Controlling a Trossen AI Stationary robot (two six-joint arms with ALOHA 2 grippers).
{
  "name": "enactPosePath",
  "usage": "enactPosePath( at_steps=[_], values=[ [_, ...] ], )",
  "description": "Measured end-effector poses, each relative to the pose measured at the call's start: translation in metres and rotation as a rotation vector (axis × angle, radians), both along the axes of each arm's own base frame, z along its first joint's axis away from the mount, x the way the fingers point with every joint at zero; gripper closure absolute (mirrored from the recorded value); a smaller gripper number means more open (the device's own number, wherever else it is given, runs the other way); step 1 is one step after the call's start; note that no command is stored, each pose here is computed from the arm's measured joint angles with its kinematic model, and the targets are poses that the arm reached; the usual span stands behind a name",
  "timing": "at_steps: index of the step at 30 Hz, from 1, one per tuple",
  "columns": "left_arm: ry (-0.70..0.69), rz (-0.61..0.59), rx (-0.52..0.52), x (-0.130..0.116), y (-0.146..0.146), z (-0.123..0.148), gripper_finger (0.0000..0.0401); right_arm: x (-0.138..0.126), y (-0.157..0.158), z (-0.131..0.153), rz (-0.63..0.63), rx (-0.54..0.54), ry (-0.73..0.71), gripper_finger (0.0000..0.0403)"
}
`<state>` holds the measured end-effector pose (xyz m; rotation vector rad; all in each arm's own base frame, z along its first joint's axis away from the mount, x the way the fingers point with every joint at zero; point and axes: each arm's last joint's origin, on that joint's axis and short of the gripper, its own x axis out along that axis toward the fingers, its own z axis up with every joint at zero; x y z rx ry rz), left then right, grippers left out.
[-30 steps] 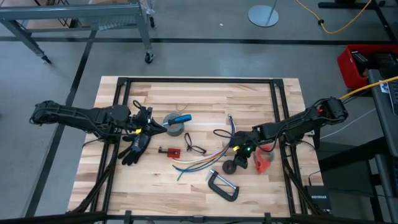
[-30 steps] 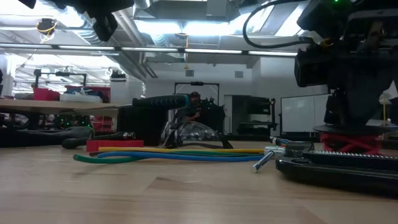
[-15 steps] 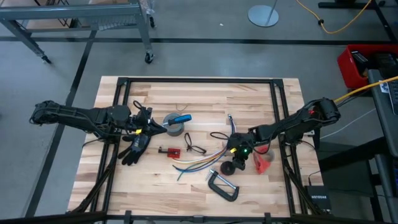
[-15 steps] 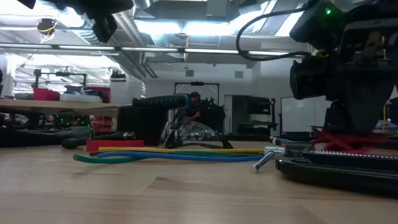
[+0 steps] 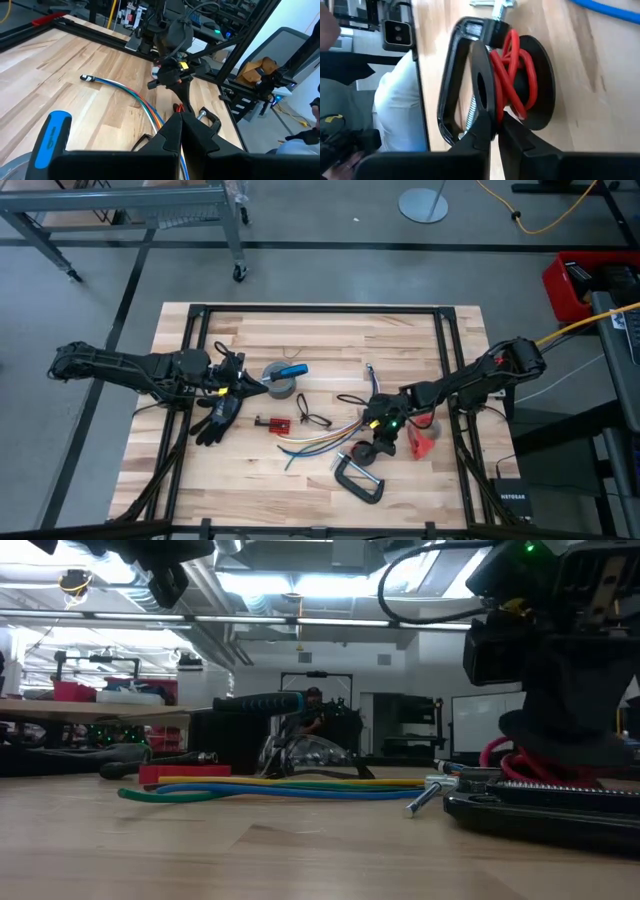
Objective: Coil cords
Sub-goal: Uncoil the red wire from the black spool
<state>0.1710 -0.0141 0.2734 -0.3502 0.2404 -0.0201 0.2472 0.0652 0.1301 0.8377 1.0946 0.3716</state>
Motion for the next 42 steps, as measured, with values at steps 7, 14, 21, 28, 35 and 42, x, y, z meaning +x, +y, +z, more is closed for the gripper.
enactPosePath(
  at_steps=[7,14,21,28,35,42],
  values=[
    [-0.001,-0.001,0.005,0.000,0.000,0.000,0.0400,0.014,0.000,0.015,0.014,-0.015,-0.087,0.0388],
    [-0.003,-0.001,0.005,0.000,0.000,0.000,0.0400,0.033,-0.008,0.034,-0.001,-0.132,-0.244,0.0388],
    [-0.004,0.068,0.003,0.002,0.002,0.000,0.0400,0.056,-0.028,0.062,-0.057,-0.335,-0.441,0.0388],
    [0.032,0.121,-0.098,0.011,0.002,-0.007,0.0400,0.082,-0.049,0.111,-0.071,-0.483,-0.670,0.0388],
    [0.058,0.111,-0.067,0.025,0.000,-0.015,0.0399,0.096,-0.053,0.158,-0.018,-0.633,-0.827,0.0388],
    [-0.079,0.080,0.047,0.041,-0.001,-0.009,0.0392,0.093,-0.059,0.161,-0.004,-0.879,-0.670,0.0388]
  ],
)
